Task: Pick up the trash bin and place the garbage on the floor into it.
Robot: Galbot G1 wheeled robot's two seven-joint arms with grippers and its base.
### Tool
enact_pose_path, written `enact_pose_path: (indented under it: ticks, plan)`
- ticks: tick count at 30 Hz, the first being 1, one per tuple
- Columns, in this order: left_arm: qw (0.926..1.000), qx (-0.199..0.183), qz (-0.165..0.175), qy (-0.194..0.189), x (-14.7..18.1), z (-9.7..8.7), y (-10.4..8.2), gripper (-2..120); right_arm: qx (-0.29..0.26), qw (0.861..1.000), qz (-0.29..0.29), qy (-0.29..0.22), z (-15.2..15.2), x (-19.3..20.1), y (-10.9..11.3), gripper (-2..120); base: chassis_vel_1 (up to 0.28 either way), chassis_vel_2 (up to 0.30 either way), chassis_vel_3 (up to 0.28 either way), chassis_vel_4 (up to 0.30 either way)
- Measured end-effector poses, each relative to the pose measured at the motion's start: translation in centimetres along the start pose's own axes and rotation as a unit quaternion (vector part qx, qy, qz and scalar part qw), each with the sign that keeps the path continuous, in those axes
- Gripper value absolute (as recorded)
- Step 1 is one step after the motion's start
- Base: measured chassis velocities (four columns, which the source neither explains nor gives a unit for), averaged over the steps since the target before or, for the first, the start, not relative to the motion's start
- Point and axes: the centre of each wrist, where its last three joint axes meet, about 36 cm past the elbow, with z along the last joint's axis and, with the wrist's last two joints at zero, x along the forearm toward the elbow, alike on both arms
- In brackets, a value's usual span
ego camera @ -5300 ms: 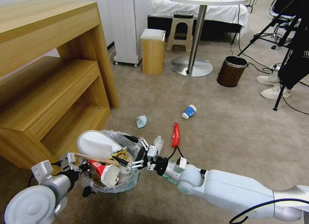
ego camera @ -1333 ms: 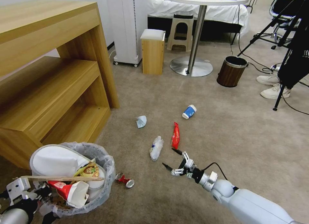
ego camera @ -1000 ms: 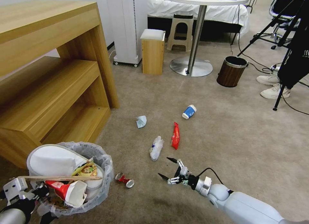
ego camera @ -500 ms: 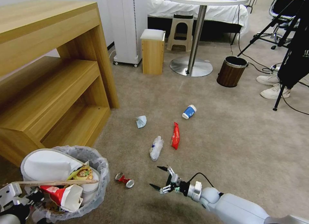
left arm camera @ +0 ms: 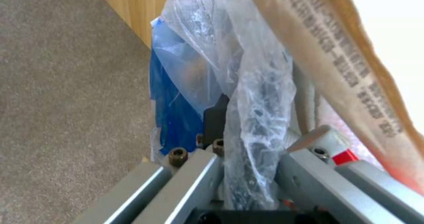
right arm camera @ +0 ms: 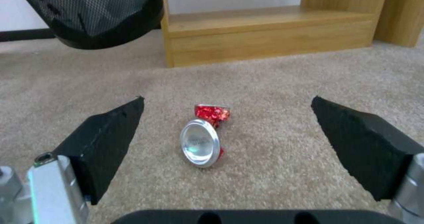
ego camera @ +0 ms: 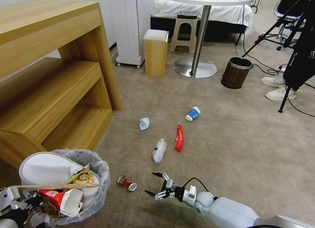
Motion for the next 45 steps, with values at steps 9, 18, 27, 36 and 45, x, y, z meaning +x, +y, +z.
enact_pose_path:
  ticks: [9, 18, 27, 36, 45]
  plan:
    - [1.0, 0.001, -0.001, 0.002, 0.0, -0.1, 0.0, 0, -0.003, 1.0, -0.002, 0.003, 0.4, -1.1, -0.2, 97, 0.0, 0.0, 0.0, 0.0]
    - [1.0, 0.005, -0.001, 0.005, 0.0, 0.1, 0.0, 0, -0.01, 1.0, -0.008, 0.004, 1.1, -2.4, 1.1, 94, 0.0, 0.0, 0.0, 0.0]
    - [0.9999, 0.007, 0.0, 0.008, 0.0, 0.2, -0.1, 0, -0.013, 1.0, -0.008, 0.012, 1.7, -3.2, 1.9, 92, 0.0, 0.0, 0.0, 0.0]
    - [0.9999, 0.007, -0.001, 0.009, 0.0, 0.2, 0.0, 0, -0.016, 1.0, -0.003, 0.026, 2.4, -3.4, 2.2, 89, 0.0, 0.0, 0.0, 0.0]
    - [0.9999, 0.007, -0.004, 0.011, 0.1, 0.3, 0.2, 0, -0.013, 0.999, 0.0, 0.048, 3.2, -3.0, 1.8, 85, 0.0, 0.0, 0.0, 0.0]
